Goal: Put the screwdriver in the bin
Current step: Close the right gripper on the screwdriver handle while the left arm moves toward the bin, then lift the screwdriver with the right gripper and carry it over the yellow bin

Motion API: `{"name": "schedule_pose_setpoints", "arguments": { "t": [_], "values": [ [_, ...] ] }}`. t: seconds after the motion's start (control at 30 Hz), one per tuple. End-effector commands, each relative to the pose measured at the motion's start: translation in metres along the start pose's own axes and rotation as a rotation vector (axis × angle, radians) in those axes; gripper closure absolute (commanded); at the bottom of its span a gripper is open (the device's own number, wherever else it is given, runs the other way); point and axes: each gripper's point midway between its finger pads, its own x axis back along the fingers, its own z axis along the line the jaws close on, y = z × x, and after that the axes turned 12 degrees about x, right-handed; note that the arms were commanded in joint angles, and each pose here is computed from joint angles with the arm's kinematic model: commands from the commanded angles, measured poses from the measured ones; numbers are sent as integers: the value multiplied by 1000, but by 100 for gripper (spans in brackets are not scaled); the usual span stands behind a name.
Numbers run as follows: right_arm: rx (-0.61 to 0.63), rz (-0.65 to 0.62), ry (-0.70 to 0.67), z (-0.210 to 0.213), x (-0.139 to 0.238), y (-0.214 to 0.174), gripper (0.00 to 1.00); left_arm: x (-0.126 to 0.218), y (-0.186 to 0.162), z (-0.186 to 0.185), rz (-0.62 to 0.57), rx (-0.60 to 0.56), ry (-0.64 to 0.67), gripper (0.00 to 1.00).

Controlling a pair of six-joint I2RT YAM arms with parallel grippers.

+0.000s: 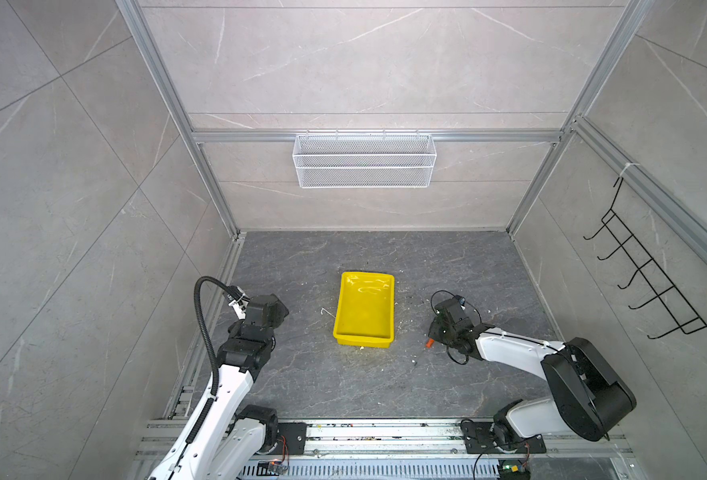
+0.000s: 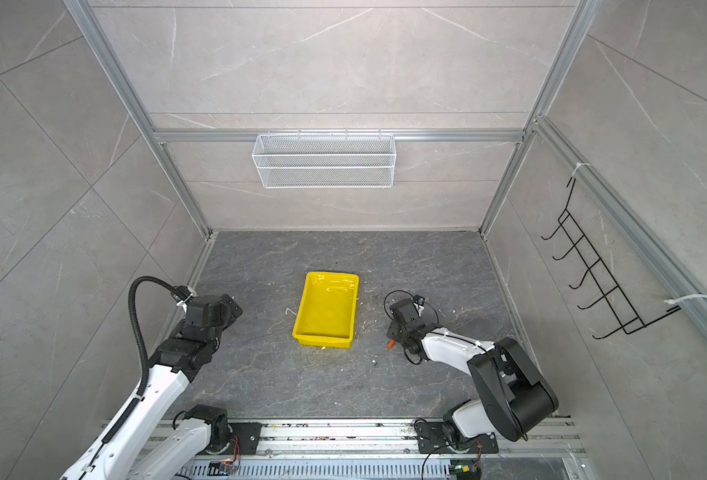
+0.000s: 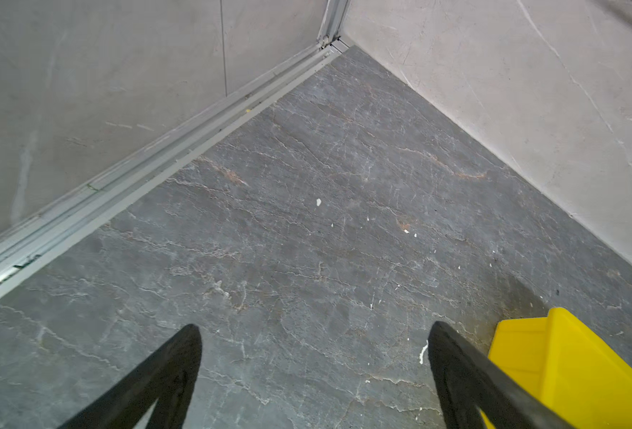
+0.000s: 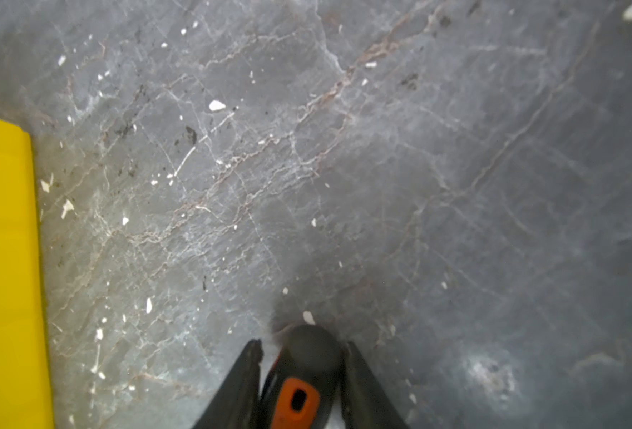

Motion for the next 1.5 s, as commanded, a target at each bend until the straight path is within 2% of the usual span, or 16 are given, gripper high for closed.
{"name": "schedule_pose_setpoints", "arguments": {
  "t": [0.0,0.1,0.17,0.27,0.4,0.47,0.53,0.6,0.7,0.83,1.1,1.3,1.47],
  "values": [
    [60,15,-16,-1,-2,-5,70,-23,-33,-33,88,124,-154,6],
    [74,63,-28,-4,-2,-13,76,-32,-48,-51,72,55,-136,10],
    [91,89,-19,-3,-4,-20,81,-27,-50,-63,-6,-17,-126,10],
    [112,155,-49,-8,-5,-30,93,-27,-63,-78,-71,-78,-190,10],
    [80,195,-31,-6,2,-37,94,-34,-77,-81,-97,-183,-238,10],
    [54,201,-42,-9,8,-39,94,-36,-88,-74,-121,-245,-220,10],
    [42,198,-72,-15,17,-37,94,-40,-98,-70,-84,-165,-219,10],
    [21,171,-115,-25,30,-32,95,-32,-98,-84,-49,-181,-267,10],
    [-18,116,-121,-26,47,-17,95,-27,-90,-82,-72,-169,-256,9],
    [-34,79,-99,-17,74,8,94,-34,-93,-66,-89,-92,-215,9],
    [4,-22,-32,14,119,73,94,-45,-99,-66,-92,-153,-152,7],
    [-29,-118,75,54,115,118,92,-56,-108,-66,-80,-149,-127,7],
    [-46,-117,164,113,84,136,92,-56,-113,-65,-45,-145,-117,7]
  ]
}}
